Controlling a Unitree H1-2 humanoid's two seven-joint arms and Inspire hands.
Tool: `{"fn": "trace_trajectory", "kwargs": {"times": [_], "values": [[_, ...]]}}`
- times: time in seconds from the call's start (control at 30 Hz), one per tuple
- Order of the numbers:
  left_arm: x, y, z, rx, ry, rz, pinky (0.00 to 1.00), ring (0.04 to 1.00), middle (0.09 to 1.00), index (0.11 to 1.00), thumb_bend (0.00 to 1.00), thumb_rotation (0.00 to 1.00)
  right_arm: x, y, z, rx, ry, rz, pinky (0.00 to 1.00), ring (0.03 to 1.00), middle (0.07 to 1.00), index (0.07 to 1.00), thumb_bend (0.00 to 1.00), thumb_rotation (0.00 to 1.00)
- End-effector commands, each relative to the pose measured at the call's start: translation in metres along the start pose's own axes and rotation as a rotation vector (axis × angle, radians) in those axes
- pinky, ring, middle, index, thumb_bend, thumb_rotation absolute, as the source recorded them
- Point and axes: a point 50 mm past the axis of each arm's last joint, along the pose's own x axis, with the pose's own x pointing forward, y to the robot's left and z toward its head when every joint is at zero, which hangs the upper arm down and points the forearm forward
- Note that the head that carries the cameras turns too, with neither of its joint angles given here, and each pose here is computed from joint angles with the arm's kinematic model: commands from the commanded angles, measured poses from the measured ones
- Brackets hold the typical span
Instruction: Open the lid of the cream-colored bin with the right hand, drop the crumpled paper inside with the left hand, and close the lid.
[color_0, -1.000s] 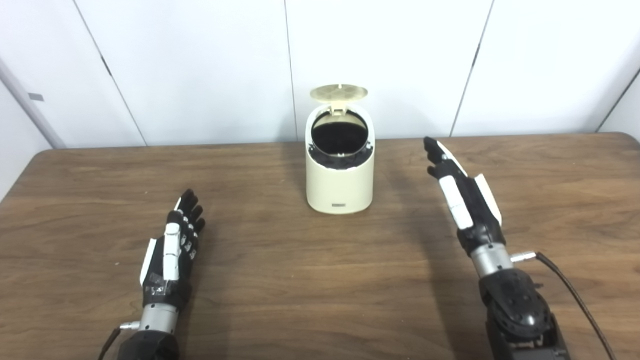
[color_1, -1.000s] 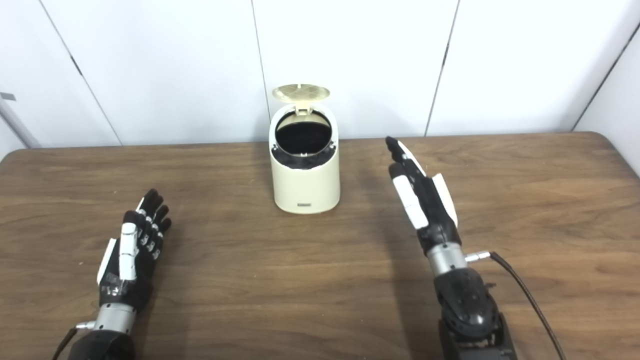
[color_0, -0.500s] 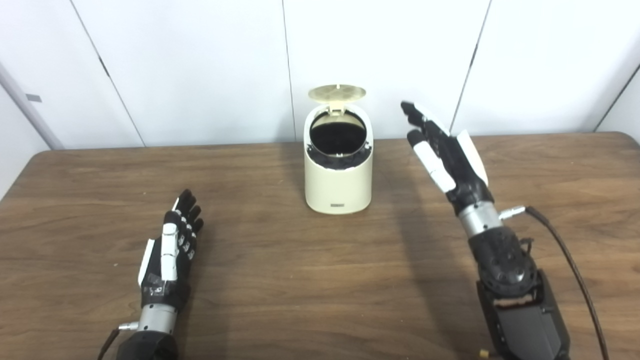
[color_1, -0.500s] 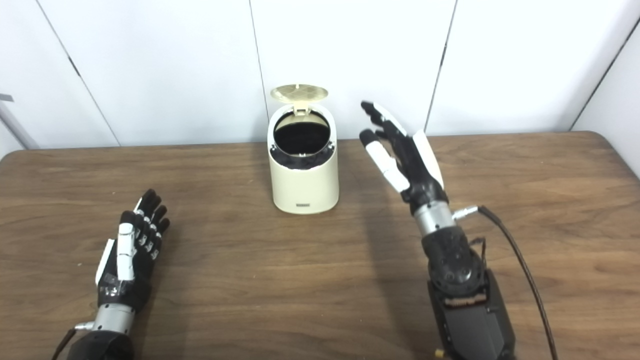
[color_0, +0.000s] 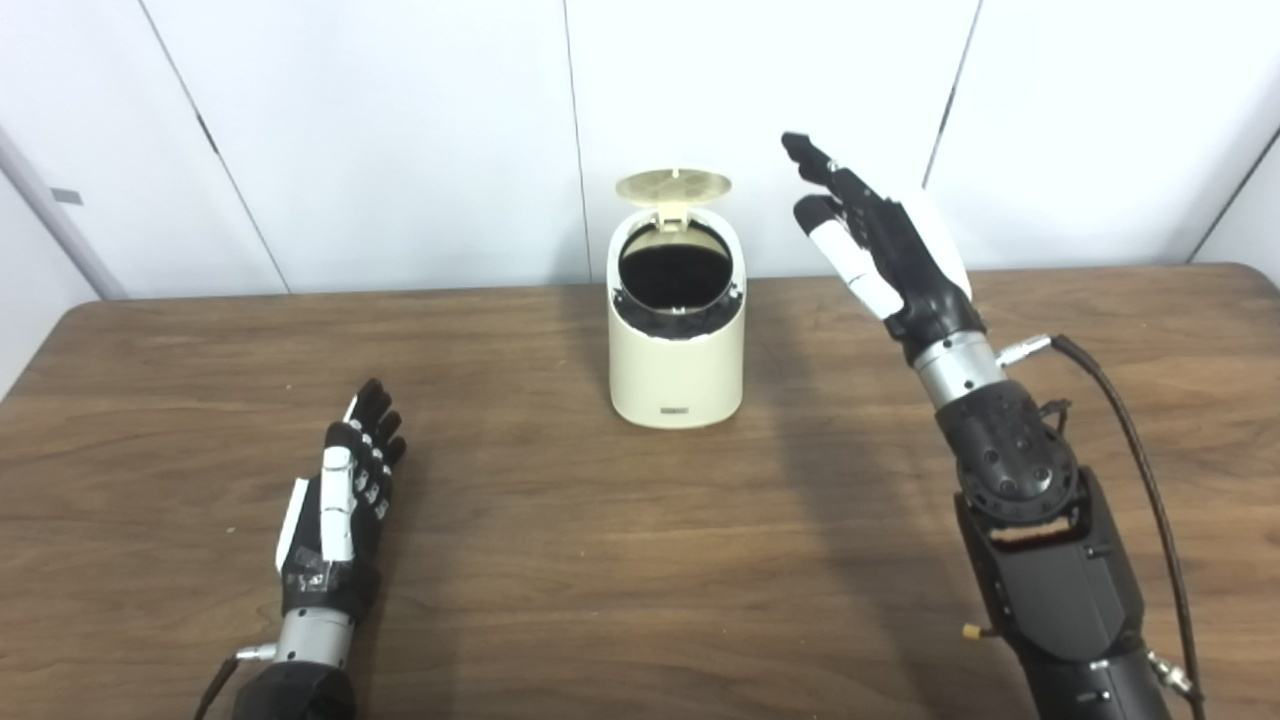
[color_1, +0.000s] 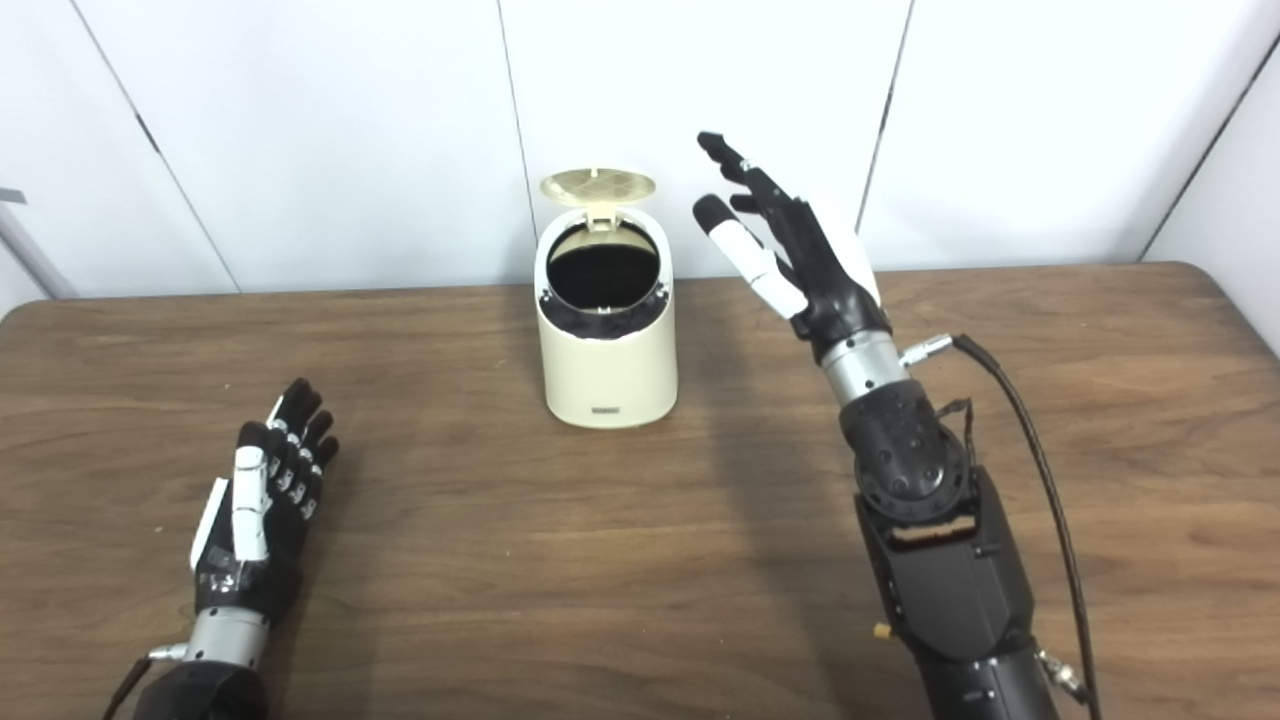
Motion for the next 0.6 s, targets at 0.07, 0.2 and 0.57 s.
{"fn": "trace_trajectory", "kwargs": {"times": [0.07,0.2,0.57], "values": [[-0.009,-0.001,-0.018,0.000,0.036,0.013,1.00,1.000,1.000,1.000,0.54,0.99,0.024,-0.014,0.029,-0.086,-0.103,0.004,0.83,0.898,0.908,0.885,0.56,1.00],[-0.009,-0.003,-0.019,-0.008,0.039,0.011,1.00,1.000,1.000,1.000,0.53,1.00,0.033,-0.019,0.035,-0.126,-0.115,0.035,0.83,0.891,0.908,0.888,0.53,1.00],[-0.009,-0.007,-0.020,-0.003,0.043,0.010,1.00,1.000,1.000,1.000,0.51,1.00,0.051,-0.024,0.042,-0.207,-0.128,0.097,0.83,0.884,0.898,0.871,0.53,1.00]]}}
